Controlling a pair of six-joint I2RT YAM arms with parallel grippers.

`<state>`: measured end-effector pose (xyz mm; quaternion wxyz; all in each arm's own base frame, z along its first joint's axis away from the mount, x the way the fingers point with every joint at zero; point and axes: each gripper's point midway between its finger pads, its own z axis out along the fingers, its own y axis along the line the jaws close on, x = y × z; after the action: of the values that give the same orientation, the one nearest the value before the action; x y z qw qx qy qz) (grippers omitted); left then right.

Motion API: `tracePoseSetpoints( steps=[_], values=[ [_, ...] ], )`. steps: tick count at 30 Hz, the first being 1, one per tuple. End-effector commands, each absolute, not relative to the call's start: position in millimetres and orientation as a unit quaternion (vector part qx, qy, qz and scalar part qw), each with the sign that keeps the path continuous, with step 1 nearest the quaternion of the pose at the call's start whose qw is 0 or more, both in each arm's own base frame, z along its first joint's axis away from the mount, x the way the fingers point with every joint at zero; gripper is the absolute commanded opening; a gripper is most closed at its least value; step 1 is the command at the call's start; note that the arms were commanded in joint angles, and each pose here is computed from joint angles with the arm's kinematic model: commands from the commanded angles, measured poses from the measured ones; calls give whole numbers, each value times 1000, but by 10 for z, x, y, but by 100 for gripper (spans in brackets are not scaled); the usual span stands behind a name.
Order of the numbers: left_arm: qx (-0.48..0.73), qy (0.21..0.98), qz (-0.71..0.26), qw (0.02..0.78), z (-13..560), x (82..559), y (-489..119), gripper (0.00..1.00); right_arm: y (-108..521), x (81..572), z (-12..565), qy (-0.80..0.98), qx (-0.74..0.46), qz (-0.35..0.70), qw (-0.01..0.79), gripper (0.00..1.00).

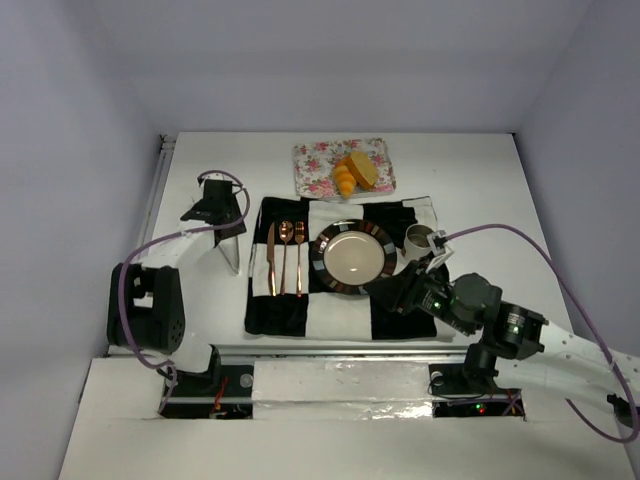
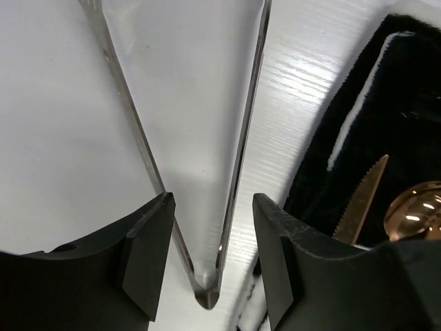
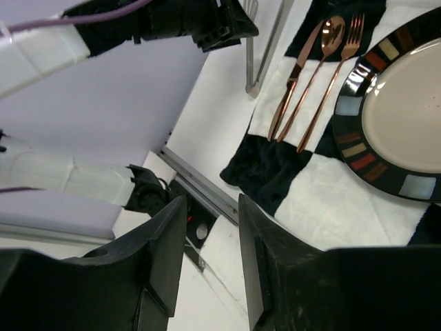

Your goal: Place the bread

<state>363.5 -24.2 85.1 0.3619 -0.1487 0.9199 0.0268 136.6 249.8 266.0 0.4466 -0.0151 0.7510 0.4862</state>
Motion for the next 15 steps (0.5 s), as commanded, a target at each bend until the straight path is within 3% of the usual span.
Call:
tracePoseSetpoints(
  steps=[1, 10, 15],
  values=[
    [-140, 902, 18, 407, 1108, 3972, -274, 47, 2617, 1379, 2757, 736, -17, 508, 448, 43],
    [-118, 916, 51, 380, 726, 4357, -256, 45, 2899, 1361, 2737, 734, -37, 529, 424, 43],
    [-111, 924, 75, 357, 498, 4464, -213, 37, 2962, 1371, 2741, 734, -39, 532, 420, 43]
  ],
)
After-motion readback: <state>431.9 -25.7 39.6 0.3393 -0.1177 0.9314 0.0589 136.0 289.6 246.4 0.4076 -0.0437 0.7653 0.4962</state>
